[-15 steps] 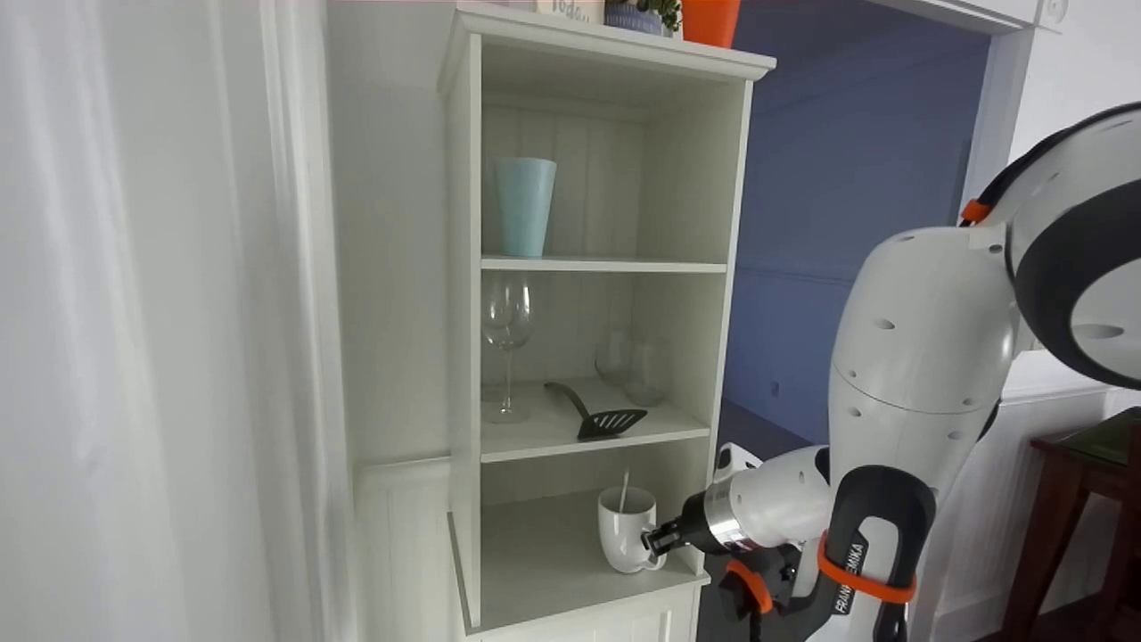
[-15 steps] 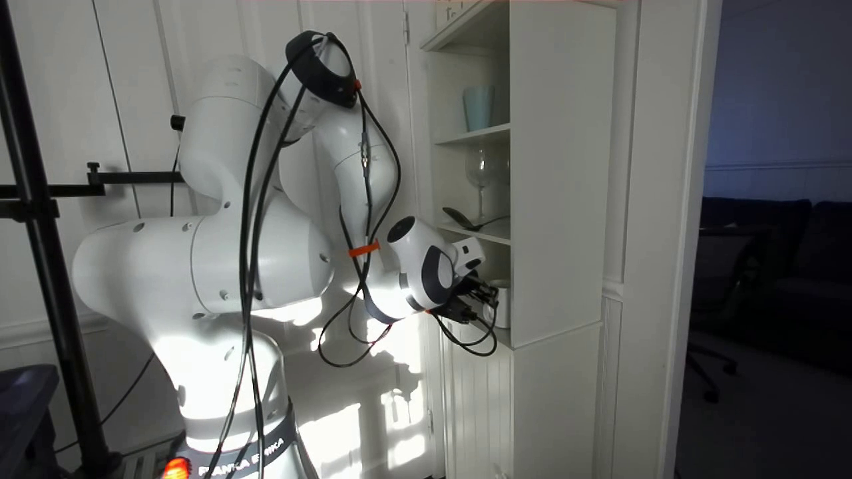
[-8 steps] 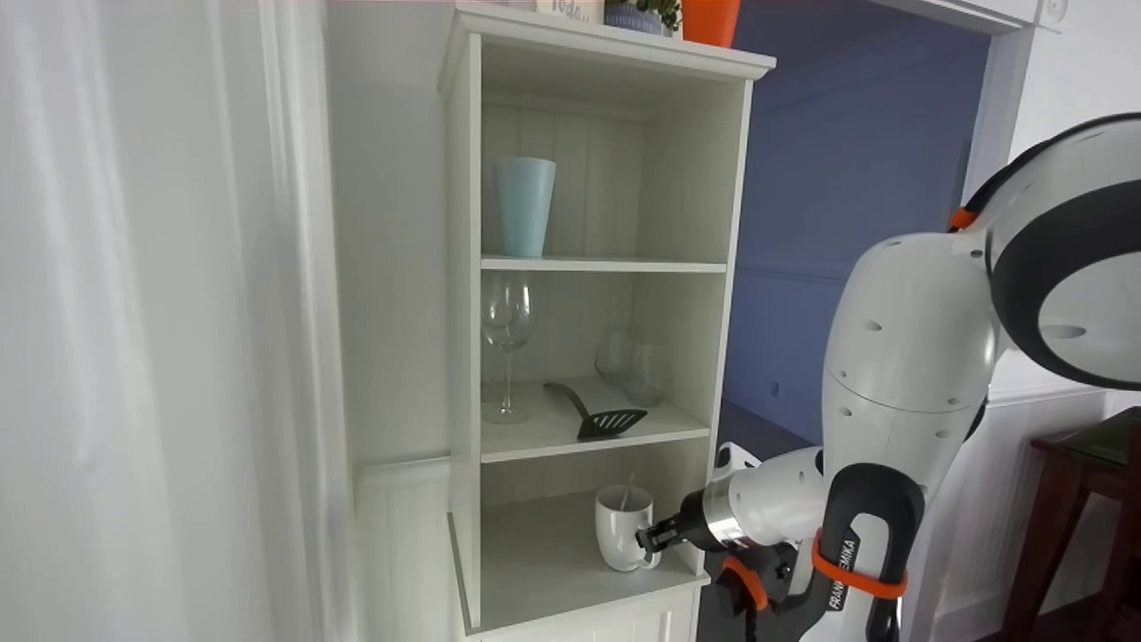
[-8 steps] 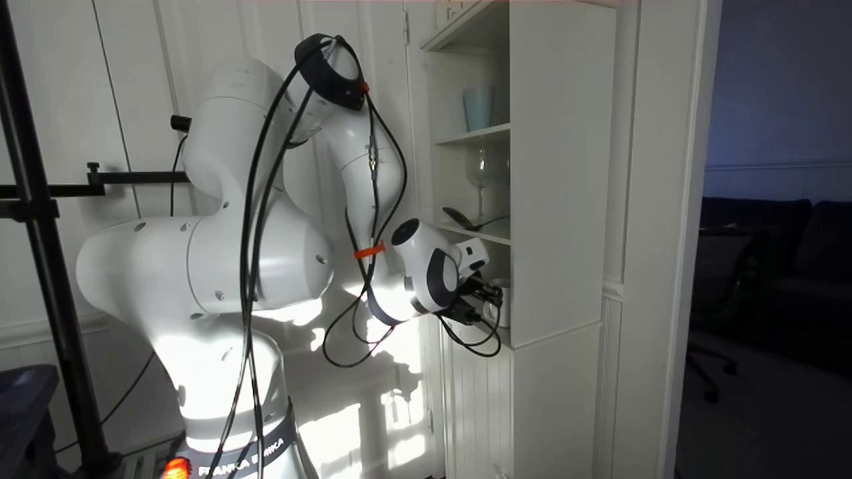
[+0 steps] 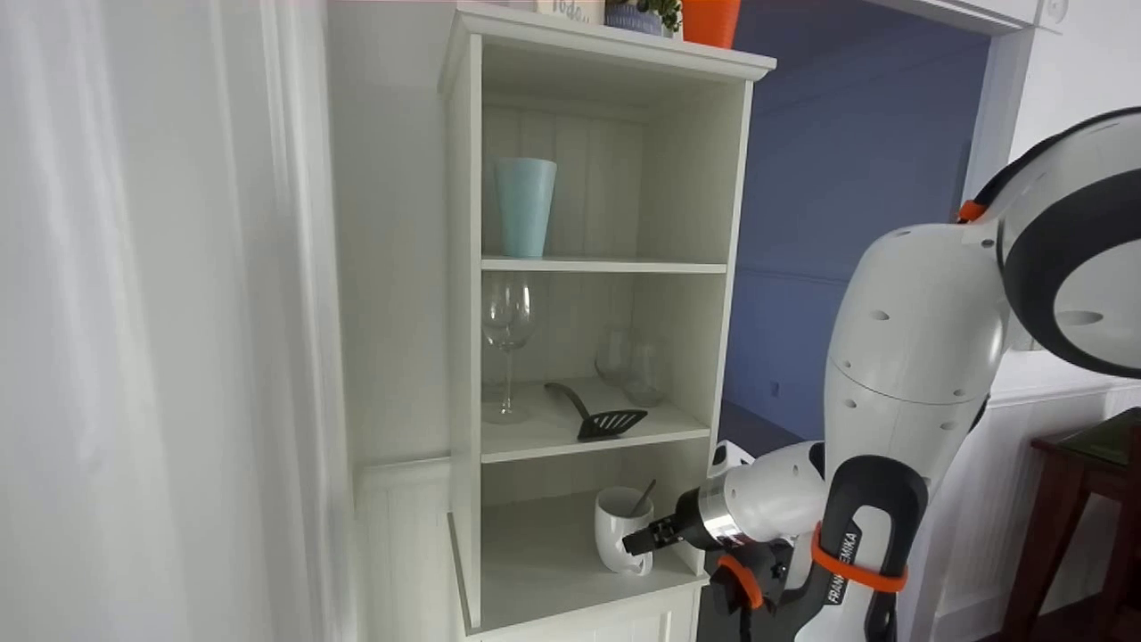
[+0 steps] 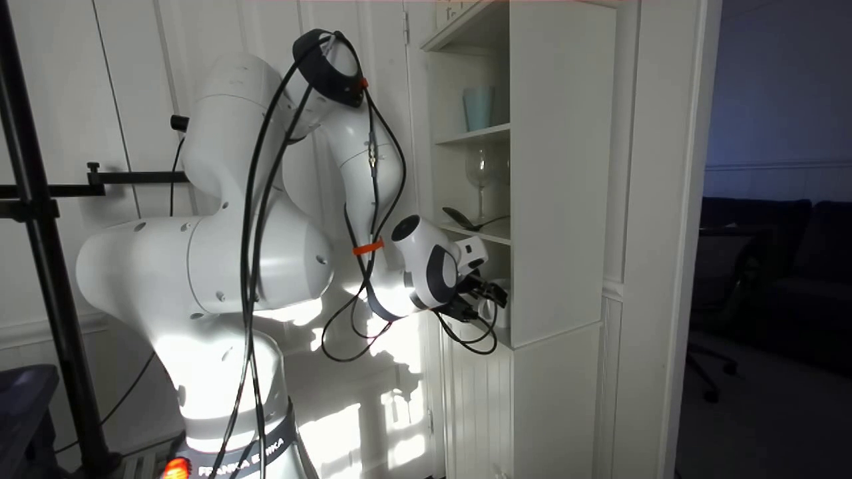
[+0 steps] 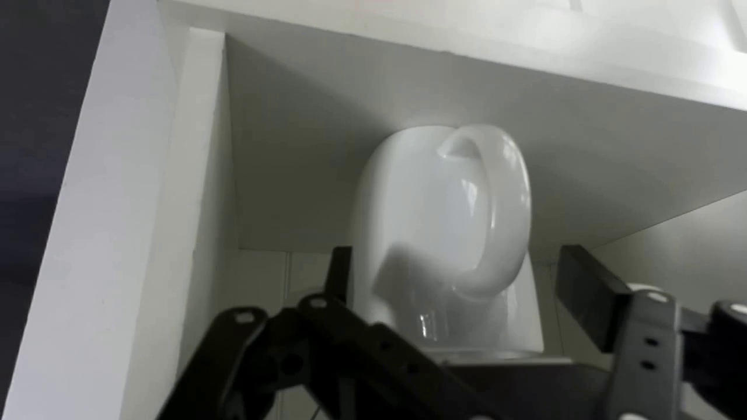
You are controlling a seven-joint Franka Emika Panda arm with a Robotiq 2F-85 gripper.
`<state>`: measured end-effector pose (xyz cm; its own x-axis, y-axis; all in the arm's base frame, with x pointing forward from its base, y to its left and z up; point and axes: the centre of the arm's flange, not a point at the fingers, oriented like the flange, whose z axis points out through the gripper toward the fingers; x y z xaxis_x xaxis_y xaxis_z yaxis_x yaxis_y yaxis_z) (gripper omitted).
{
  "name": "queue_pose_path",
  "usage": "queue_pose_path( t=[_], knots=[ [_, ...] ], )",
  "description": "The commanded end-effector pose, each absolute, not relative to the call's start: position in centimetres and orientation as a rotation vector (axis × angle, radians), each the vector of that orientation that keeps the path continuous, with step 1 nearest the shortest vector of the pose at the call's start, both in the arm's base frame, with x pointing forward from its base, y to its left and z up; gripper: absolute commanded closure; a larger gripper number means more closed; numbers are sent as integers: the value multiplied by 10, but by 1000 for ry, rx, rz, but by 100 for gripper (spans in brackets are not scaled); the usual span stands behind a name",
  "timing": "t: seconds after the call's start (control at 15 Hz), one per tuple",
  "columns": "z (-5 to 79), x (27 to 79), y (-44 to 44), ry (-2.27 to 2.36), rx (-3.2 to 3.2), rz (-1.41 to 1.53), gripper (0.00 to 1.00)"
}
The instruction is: Move the white mug to the bottom shelf.
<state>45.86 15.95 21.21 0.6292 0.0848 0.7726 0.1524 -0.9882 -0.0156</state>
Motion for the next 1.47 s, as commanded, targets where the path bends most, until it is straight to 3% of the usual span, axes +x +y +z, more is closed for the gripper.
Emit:
queue_pose_path(
  t=[0.0,0.67,1.4],
  knots=[
    [225,450,165,-143,-2772,-1161,0],
    [245,428,168,34,-2939,-744,0],
    [361,381,183,228,-3032,-298,0]
  ],
)
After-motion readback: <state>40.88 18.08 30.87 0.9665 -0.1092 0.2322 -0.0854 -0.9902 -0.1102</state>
